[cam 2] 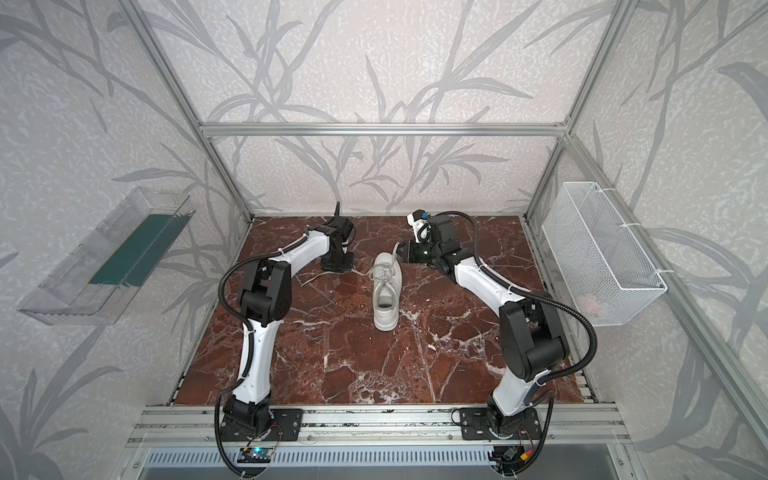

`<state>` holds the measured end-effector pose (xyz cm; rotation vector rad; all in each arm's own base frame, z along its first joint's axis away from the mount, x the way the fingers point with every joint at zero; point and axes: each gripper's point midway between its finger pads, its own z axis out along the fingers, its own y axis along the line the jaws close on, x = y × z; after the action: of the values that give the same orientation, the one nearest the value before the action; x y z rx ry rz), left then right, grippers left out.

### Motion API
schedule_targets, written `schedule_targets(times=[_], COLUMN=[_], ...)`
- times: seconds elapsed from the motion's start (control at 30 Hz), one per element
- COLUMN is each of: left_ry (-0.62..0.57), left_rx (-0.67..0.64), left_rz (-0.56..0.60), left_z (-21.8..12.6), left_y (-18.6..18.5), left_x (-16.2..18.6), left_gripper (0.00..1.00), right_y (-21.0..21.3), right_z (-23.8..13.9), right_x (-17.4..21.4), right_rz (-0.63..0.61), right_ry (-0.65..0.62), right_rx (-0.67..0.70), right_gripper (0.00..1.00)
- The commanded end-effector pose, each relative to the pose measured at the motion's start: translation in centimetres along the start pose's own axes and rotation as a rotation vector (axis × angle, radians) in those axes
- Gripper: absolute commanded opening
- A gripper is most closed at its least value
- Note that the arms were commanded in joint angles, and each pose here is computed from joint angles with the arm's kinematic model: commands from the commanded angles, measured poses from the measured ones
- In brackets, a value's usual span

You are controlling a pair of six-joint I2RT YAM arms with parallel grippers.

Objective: Tie the shoes

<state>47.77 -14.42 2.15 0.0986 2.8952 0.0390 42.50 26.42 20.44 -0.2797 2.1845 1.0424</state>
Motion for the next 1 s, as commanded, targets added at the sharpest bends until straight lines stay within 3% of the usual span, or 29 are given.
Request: schedule_targets(times=[0.0,0.03,0.17,0.43,0.97], left_ry=[0.005,-0.011,-0.051,-0.091,-0.034], left_rx=[-0.004,0.001,0.037,0.098,0.03], left_rz=[0.0,0.001,-0.01,-0.012,0.019], left_z=[-1.0,-1.5,-3.2,-3.8,-1.0], left_y=[0.1,-0.1,-0.7,-2.8,-2.8], left_x=[0.6,0.4,-0.3,-1.4,-1.2], left_gripper=[0.0,0.02,0.23,0.41,0.44], right_y=[1.0,1.0,0.9,1.0,1.0], right_z=[-1.1,-1.1,-1.1,-1.1,-1.2], right_x=[-0.6,-0.6,-0.6,-0.6,-0.7], right_rz=[-0.025,-0.024,-0.021,-0.021,-0.025], right_ry=[-0.021,-0.022,-0.022,-0.022,-0.024], right_rx=[-0.017,-0.017,-0.016,-0.016,-0.013], right_gripper=[0.0,0.0,0.0,0.0,0.0])
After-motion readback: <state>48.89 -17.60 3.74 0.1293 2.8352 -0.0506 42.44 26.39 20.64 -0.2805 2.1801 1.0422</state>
